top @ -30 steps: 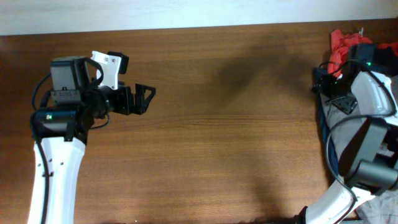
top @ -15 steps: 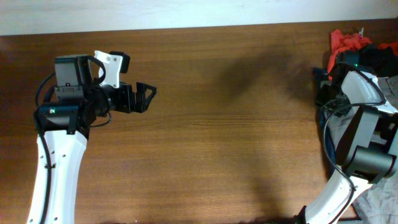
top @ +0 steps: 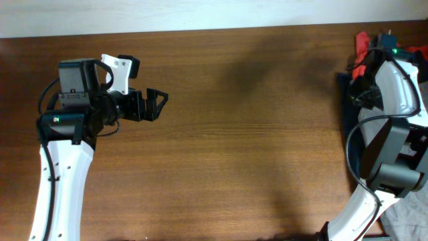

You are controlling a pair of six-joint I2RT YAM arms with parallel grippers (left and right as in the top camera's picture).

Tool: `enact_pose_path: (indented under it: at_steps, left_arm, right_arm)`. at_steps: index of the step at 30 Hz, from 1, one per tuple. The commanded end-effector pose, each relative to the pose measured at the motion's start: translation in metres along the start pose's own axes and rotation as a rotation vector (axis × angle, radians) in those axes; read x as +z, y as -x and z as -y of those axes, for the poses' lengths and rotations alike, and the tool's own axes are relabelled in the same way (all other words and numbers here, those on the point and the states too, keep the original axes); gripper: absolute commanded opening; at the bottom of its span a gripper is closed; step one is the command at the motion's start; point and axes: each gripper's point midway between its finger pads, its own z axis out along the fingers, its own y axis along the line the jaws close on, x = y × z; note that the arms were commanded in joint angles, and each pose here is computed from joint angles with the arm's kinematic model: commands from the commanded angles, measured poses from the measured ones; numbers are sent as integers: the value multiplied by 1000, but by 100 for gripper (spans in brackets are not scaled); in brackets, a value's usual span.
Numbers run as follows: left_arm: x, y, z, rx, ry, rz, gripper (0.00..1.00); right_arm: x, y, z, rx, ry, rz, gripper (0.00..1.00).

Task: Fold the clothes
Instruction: 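Reach the right gripper to the clothes pile and grasp the grey shorts, then drag the grey shorts with the right gripper to the table center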

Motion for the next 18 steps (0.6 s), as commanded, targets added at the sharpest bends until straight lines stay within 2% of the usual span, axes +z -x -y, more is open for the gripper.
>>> enact_pose_path:
  at_steps: [1, 3, 7, 10, 12, 18]
  left_arm:
    - [-3, 8, 2, -1, -13, 19, 99]
    - [-3, 8, 2, -1, -13, 18, 99]
    - [-3, 6, 2, -6, -14, 9, 99]
    - [-3, 5, 2, -8, -14, 6, 99]
    - [-4, 7, 2, -5, -12, 11, 99]
    - [-35, 29, 0, 4, 29, 88, 99]
  right_arm:
    - [-53, -8, -71, -323, 327, 62, 4]
    - [-78, -21, -102, -475, 471, 92, 4]
    - [-126, -35, -124, -583, 516, 192, 4]
    - [-167, -56, -144, -697, 635, 252, 4]
    - [-202, -77, -160, -760, 717, 299, 4]
    - [-251, -143, -203, -950, 800, 344, 4]
